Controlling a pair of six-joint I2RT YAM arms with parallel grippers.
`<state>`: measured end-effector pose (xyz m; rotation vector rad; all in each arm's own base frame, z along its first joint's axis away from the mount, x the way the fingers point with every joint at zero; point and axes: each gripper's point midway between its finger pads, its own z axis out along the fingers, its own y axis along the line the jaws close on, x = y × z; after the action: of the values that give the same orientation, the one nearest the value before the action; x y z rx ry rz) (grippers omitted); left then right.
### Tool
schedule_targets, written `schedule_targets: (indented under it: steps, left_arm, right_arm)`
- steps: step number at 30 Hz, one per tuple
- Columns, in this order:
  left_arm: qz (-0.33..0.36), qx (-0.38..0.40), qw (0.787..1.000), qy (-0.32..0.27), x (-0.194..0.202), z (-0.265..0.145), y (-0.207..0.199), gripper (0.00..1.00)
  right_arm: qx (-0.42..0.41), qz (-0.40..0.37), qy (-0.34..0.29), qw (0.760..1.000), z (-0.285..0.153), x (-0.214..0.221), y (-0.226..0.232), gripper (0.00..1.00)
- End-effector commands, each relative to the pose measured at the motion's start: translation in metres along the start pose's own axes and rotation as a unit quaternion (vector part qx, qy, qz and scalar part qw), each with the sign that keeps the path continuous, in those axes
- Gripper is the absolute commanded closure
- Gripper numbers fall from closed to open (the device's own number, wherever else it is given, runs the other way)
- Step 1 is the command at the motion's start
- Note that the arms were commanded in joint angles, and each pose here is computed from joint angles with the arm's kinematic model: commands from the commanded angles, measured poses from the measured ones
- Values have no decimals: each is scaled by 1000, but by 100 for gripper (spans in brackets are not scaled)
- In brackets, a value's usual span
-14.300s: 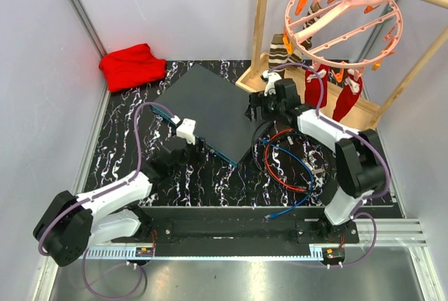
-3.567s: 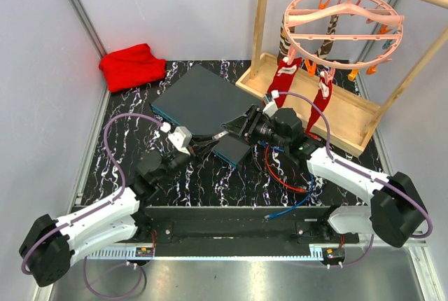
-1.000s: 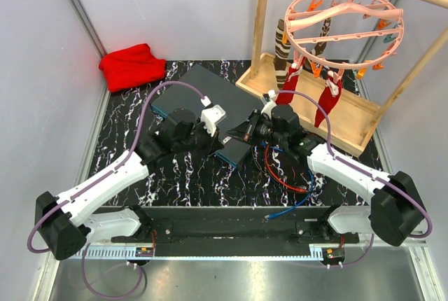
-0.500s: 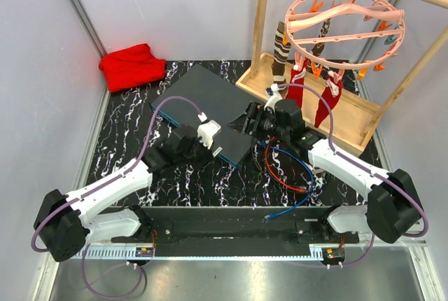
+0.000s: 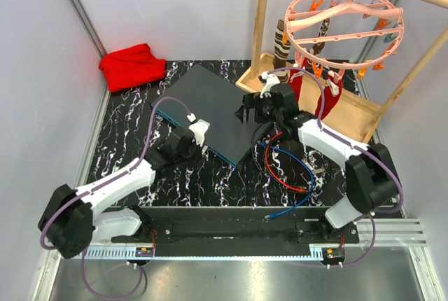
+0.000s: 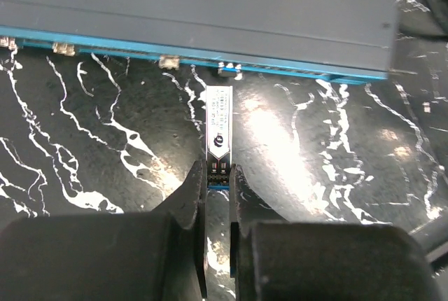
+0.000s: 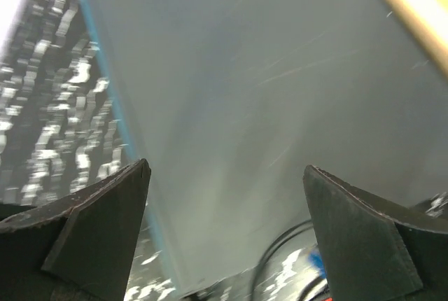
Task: Insert the plug into the switch port
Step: Pick up the plug from the center of the board, then insert the plug into the switch port.
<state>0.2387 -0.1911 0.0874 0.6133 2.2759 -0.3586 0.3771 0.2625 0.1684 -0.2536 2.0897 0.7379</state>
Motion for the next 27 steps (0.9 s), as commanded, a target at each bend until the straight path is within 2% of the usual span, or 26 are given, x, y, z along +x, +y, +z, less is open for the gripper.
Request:
schedule_targets:
  steps: [1, 4, 13, 27]
  left_arm:
    - [-5, -32, 999, -13, -26, 5, 15, 100]
    - [14, -61, 998, 26, -12, 11, 32, 100]
    - [52, -71, 994, 62, -9, 31, 49, 100]
    - [55, -36, 997, 48, -12, 52, 43, 100]
  right_arm:
    - [17, -94, -14, 995, 17, -24, -14, 0]
    - [21, -118, 5, 993, 32, -16, -26, 0]
    - [18, -147, 18, 989, 53, -11, -37, 0]
    - [7, -142, 13, 990, 60, -12, -43, 0]
